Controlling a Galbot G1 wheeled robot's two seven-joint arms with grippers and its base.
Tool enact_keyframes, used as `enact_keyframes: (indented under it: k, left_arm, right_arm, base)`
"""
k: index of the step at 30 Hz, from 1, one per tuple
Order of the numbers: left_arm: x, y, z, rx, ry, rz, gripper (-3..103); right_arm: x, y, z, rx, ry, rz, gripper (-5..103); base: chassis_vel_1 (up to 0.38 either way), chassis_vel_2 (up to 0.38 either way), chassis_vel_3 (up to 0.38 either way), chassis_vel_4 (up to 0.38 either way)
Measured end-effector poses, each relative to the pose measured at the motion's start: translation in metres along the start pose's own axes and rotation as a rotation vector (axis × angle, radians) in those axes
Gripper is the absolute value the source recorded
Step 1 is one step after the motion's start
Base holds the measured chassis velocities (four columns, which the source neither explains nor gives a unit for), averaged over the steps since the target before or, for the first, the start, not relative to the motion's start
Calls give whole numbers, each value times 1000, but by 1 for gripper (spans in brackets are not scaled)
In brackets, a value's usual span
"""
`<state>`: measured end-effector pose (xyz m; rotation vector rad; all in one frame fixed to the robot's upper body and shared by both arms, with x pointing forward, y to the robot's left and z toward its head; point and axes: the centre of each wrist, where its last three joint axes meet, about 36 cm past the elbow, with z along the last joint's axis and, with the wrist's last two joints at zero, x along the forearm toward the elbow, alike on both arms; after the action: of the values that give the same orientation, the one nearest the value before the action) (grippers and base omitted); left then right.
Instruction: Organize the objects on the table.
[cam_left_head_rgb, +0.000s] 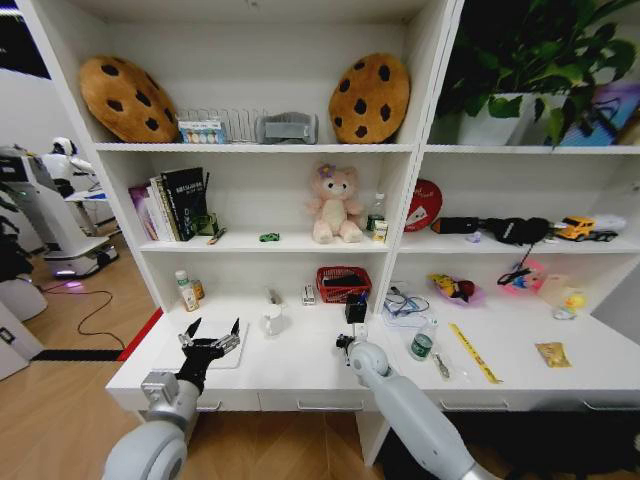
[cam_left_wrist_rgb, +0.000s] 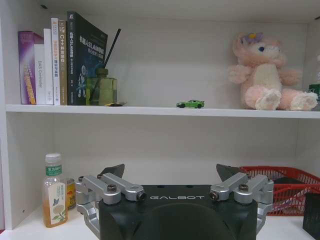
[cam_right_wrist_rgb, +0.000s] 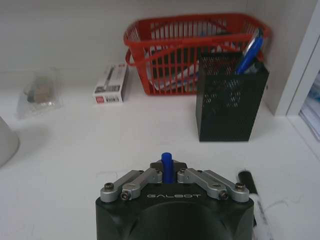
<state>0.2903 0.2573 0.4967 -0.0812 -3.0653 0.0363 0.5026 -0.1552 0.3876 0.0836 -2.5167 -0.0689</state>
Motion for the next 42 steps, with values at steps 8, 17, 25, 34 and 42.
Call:
enact_keyframes:
  k: [8, 17, 25, 34, 42]
  left_arm:
    - [0, 0, 0, 0, 0, 0, 100]
    - [0, 0, 0, 0, 0, 0, 100]
    - [0, 0, 0, 0, 0, 0, 100]
    - [0, 0, 0, 0, 0, 0, 100]
    - [0, 0, 0, 0, 0, 0, 100]
  right_arm:
    - [4, -3, -8, 60, -147, -14, 8]
    - [-11, -32, -37, 187, -462, -81, 8]
    - [-56, -76, -64, 323, -708, -80, 8]
    - [-89, -100, -38, 386, -713, -11, 8]
    - [-112, -90, -29, 346, -697, -12, 8]
  base:
    - [0, 0, 0, 0]
    - [0, 0, 0, 0]
    - [0, 0, 0, 0]
    - [0, 0, 0, 0]
    - [0, 0, 0, 0]
